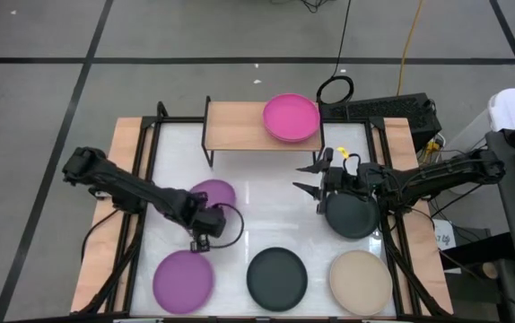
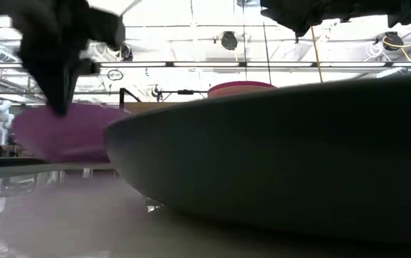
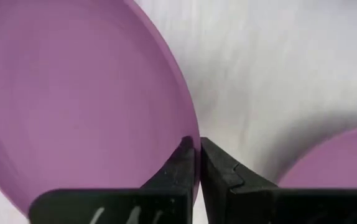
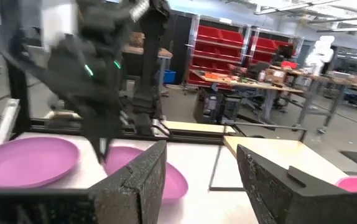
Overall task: Place and stack plates onto a shelf
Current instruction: Stack the top purple plate on top of the pink plate on the shelf
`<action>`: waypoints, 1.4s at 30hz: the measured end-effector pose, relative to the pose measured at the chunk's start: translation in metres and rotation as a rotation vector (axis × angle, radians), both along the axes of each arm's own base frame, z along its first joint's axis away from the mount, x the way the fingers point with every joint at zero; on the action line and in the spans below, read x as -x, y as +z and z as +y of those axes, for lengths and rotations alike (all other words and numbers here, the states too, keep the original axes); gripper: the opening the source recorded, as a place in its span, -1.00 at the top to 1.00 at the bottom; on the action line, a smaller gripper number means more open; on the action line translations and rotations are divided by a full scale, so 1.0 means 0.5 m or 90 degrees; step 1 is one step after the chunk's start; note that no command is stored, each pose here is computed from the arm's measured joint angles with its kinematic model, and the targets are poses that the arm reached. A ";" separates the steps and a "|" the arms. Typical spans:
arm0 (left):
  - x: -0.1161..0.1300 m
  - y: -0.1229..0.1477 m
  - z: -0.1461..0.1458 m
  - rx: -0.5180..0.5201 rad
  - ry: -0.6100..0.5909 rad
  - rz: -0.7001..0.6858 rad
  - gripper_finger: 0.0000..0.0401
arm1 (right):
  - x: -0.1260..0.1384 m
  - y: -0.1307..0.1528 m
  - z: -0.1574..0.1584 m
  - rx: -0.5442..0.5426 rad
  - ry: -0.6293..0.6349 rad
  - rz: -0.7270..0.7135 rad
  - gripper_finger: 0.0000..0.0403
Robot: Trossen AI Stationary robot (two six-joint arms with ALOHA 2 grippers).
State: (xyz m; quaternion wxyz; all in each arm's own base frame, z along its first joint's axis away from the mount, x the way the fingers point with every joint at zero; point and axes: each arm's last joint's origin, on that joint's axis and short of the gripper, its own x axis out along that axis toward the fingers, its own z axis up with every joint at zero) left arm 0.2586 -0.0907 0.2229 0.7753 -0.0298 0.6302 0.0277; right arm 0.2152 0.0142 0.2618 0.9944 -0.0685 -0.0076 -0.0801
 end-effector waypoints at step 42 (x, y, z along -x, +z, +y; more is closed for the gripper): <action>-0.198 0.226 0.392 -0.468 -0.423 -0.454 0.95 | 0.058 0.066 0.050 0.014 0.074 -0.135 0.13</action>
